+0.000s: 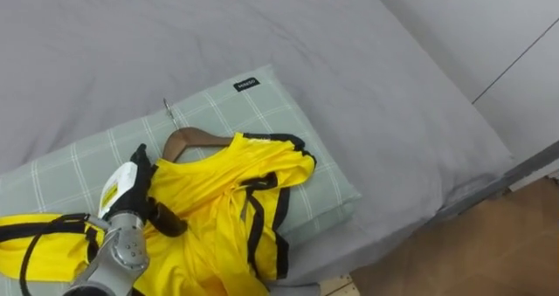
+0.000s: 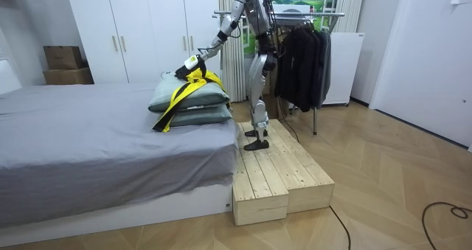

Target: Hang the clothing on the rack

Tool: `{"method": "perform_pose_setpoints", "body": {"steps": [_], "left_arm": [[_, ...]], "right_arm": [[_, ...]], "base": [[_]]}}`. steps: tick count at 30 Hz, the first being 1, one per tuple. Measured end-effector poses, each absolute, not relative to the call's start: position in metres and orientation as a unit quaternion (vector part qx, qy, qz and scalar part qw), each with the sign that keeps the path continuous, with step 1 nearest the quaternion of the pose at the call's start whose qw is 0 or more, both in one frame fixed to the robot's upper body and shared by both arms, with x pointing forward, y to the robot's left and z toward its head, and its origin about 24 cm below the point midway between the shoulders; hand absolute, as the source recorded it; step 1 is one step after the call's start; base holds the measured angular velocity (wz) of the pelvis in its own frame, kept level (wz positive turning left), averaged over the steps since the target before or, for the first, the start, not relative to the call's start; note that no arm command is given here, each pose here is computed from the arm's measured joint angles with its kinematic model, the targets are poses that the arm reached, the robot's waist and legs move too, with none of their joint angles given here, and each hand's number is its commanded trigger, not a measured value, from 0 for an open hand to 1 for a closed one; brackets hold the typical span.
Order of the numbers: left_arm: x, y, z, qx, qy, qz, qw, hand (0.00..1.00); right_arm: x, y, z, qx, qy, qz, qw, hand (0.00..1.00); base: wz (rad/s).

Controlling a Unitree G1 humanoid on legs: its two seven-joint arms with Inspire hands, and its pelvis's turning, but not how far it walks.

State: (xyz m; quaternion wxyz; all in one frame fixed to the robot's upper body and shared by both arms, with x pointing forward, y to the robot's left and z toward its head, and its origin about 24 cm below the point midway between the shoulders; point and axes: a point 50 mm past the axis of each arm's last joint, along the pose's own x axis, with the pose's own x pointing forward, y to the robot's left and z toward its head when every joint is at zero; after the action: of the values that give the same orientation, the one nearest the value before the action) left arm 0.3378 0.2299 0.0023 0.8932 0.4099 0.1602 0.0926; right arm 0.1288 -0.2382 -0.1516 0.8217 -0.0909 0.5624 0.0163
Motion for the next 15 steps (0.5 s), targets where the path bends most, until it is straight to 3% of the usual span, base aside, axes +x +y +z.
{"method": "perform_pose_setpoints", "body": {"steps": [15], "left_arm": [[0.3435,0.2293,0.0093,0.420,0.154,0.082,0.890,0.00]], "right_arm": [[0.1284,-0.2420,-0.1507,-0.096,0.564,0.019,0.820,0.00]], "base": [[0.00]]}}
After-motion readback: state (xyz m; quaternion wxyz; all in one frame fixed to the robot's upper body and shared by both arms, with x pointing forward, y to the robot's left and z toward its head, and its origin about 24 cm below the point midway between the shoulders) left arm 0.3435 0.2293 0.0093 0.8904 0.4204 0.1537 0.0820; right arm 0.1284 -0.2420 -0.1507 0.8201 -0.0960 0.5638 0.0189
